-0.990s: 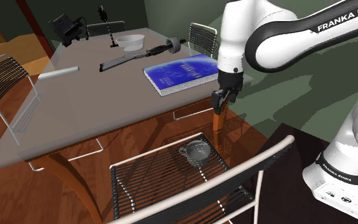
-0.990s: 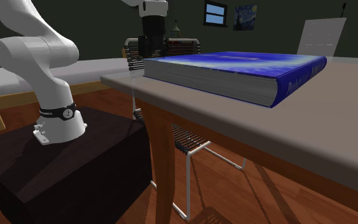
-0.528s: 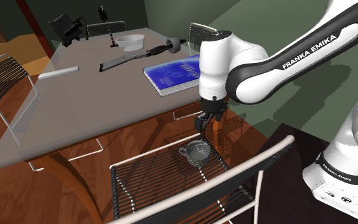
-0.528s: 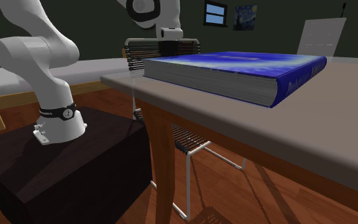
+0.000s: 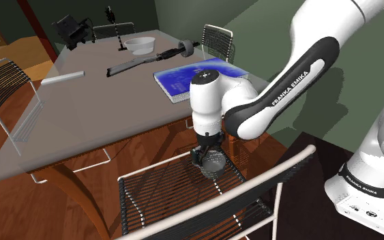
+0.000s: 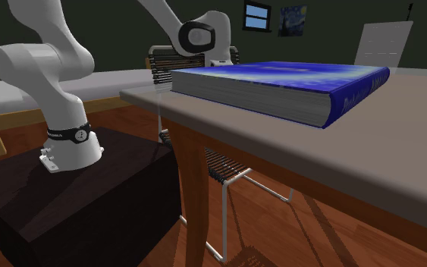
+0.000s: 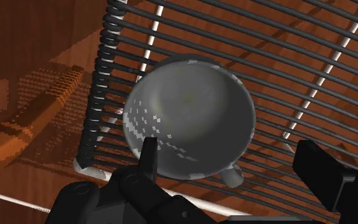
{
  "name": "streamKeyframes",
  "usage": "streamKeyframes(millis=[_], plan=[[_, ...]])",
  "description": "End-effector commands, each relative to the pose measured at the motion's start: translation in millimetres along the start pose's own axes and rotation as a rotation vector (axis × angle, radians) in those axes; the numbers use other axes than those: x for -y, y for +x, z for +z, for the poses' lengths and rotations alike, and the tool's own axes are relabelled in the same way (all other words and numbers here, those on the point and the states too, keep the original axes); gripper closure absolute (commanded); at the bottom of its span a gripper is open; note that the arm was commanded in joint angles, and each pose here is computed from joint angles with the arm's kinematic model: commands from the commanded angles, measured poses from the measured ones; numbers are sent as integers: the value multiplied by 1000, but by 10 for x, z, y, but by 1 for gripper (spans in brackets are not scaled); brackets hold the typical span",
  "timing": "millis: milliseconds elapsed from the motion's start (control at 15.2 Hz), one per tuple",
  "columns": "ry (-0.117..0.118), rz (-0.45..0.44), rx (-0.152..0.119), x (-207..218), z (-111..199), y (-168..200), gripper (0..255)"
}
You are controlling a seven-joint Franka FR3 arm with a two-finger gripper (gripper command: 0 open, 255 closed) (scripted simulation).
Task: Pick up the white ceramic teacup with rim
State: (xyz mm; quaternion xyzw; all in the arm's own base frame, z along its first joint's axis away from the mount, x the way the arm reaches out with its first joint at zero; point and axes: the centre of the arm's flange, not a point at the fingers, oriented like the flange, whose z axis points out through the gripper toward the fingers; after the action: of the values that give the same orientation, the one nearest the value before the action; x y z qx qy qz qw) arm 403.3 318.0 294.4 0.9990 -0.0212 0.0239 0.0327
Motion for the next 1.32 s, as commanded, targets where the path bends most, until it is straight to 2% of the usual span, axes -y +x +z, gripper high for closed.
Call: streamKeyframes(millis=[0, 528, 660, 726, 1254], plan=[[-2, 5, 2, 184, 223, 48, 0], [-2, 7, 3, 286, 673, 48, 0], [-2, 7, 3, 288, 703, 46, 0], [-3, 7, 3, 295, 696, 50, 255], [-3, 7, 3, 299, 696, 51, 255]])
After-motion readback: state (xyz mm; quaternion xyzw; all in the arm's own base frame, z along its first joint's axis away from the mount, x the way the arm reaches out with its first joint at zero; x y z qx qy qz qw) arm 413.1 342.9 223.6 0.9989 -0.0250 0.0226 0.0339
